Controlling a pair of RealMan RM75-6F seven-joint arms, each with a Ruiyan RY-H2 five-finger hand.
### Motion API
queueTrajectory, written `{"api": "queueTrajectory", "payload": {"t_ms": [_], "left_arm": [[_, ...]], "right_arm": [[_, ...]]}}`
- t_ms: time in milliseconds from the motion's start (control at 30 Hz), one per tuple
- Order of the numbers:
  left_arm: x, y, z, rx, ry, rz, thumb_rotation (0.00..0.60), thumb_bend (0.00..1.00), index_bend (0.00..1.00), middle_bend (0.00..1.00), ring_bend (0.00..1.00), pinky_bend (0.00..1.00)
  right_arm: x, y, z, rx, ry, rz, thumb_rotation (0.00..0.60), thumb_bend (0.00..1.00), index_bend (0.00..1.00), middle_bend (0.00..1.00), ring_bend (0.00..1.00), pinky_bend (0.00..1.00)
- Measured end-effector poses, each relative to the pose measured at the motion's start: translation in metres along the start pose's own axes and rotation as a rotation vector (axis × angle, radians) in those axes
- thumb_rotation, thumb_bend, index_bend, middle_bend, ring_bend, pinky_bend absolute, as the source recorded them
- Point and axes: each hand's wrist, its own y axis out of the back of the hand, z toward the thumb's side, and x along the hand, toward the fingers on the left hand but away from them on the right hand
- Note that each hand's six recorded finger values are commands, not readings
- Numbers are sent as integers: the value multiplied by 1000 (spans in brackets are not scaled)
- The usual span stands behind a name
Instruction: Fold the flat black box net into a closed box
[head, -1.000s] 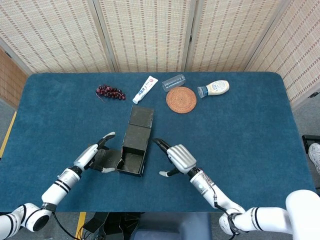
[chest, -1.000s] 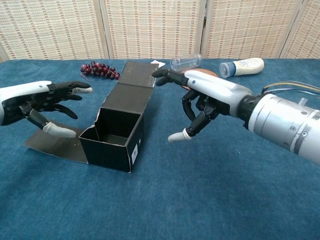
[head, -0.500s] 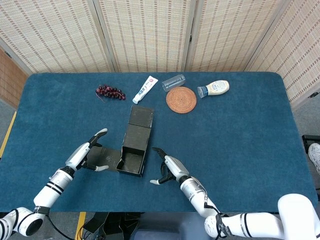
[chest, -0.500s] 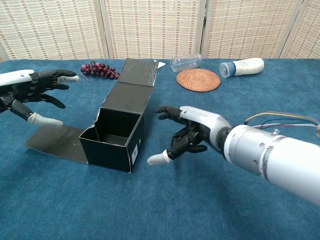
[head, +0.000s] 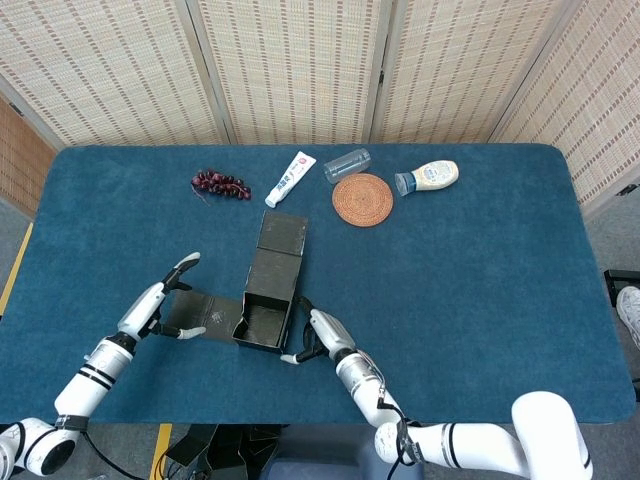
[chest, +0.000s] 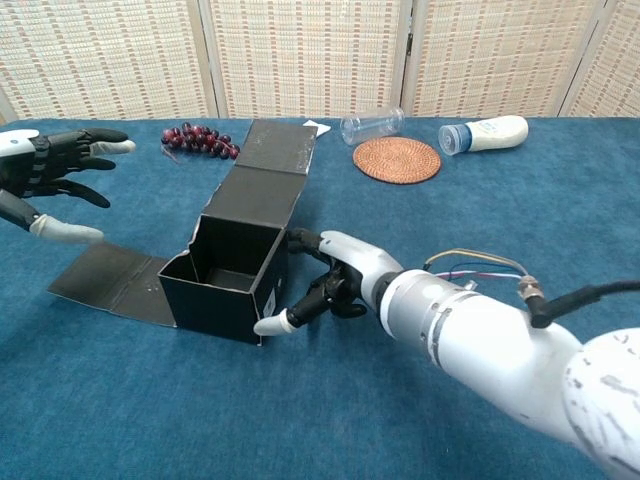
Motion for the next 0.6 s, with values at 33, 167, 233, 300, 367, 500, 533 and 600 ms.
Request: {"api": "queueTrajectory", "payload": {"t_ms": [33, 167, 233, 300, 367, 500, 533, 600], "left_arm": [[-1, 1, 0, -2, -1, 3, 600, 94, 19, 0, 0, 221], [-4, 7, -2, -10, -4, 20, 600, 94, 19, 0, 0, 221], [-5, 10, -3, -14, -3, 29, 600, 94, 19, 0, 0, 221], [-7, 14, -5, -19, -3, 42, 600, 93, 19, 0, 0, 221], [-10, 18, -6, -28, -3, 57, 600, 93, 22, 0, 0, 221], [-14, 30, -8, -44, 0, 108, 600, 94, 50, 0, 0, 222], [-15, 33, -9, -48, 2, 122, 600, 94, 58, 0, 0, 228], [-17, 41, -10, -54, 2, 160, 600, 94, 74, 0, 2, 271]], "right_arm": [[-2, -2, 1, 4, 5, -3, 600, 0, 0, 42, 648, 1000], [-10, -7, 3, 32, 23, -25, 600, 0, 0, 93, 648, 1000], [-14, -9, 4, 54, 37, -44, 600, 31, 4, 143, 658, 1000], [-18, -10, 5, 77, 51, -71, 600, 120, 56, 220, 691, 1000], [-21, -8, 5, 99, 63, -102, 600, 204, 148, 301, 733, 1000], [-28, -1, 8, 102, 87, -162, 600, 226, 220, 354, 755, 1000], [-28, 2, 9, 89, 88, -167, 600, 226, 233, 363, 757, 1000], [-28, 7, 12, 42, 91, -171, 600, 226, 243, 367, 758, 1000]]}}
